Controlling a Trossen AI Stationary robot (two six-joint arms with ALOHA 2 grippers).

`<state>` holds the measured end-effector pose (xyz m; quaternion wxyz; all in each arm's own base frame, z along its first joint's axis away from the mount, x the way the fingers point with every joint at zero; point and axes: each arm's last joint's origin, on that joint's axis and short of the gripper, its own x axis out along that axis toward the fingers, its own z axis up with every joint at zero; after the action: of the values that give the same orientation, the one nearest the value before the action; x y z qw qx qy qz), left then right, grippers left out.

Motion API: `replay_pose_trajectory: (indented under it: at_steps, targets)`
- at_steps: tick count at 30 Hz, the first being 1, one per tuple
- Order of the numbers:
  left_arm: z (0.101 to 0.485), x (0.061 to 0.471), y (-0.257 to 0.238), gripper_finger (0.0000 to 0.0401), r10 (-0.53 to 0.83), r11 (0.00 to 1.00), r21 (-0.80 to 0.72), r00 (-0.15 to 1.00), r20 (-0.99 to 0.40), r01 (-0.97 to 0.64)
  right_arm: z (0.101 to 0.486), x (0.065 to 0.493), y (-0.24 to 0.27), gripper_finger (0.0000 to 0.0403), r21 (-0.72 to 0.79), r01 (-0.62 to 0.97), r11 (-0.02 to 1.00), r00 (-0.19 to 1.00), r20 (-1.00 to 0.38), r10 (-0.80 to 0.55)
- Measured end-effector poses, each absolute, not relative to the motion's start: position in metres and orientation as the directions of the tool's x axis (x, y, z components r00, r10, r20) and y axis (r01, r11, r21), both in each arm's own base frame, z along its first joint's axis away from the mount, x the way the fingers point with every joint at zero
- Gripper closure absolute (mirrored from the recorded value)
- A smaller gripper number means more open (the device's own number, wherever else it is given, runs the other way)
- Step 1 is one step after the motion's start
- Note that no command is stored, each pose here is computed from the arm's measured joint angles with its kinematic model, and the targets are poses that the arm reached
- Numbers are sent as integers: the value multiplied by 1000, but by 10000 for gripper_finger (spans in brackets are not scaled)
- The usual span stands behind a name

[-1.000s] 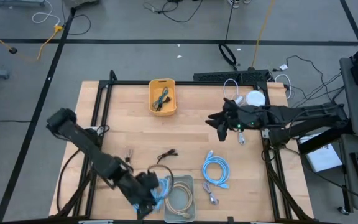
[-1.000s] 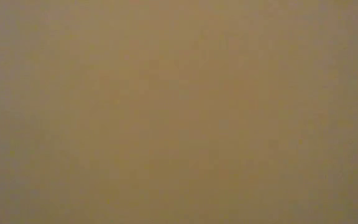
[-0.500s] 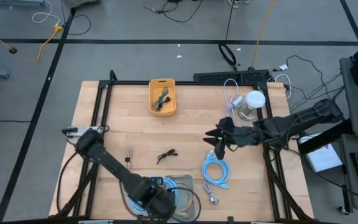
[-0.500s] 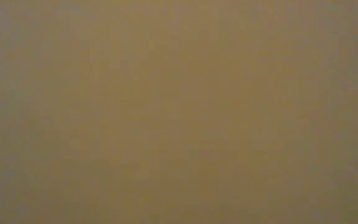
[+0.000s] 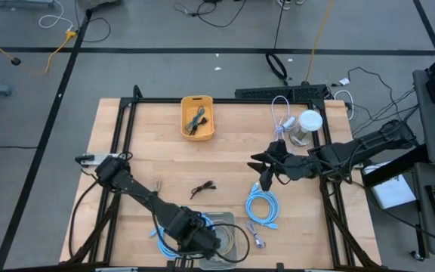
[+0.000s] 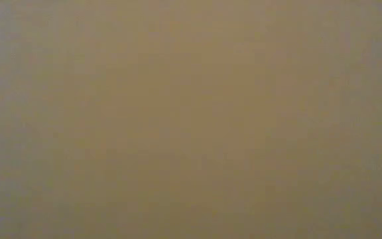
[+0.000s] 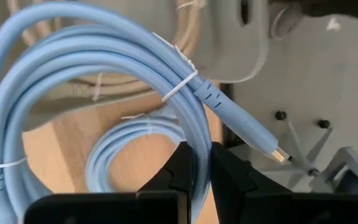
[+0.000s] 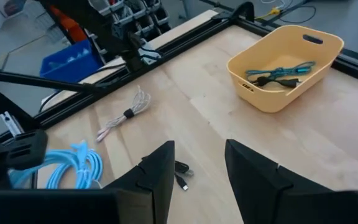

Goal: Pick & Place USB Port
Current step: Put the top blue video cable into the gray bin

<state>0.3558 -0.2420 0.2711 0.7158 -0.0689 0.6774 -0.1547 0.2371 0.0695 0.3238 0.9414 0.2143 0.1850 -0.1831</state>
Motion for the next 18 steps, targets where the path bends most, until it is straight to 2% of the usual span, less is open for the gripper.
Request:
replay_pose_trajectory:
  at_steps: [7,14,18]
  targets:
    - [286,362,-244,370,-327,941,-315,88,-941,126,307,239,70,269,377,426,822,871,-417,-260]
    - [271,378,-270,370,-319,929,-303,45,-947,213,265,238,74,269,518,372,770,906,-381,-182]
    - [257,379,-271,370,-271,937,-262,9,-962,232,256,235,80,269,522,324,789,916,-382,-123]
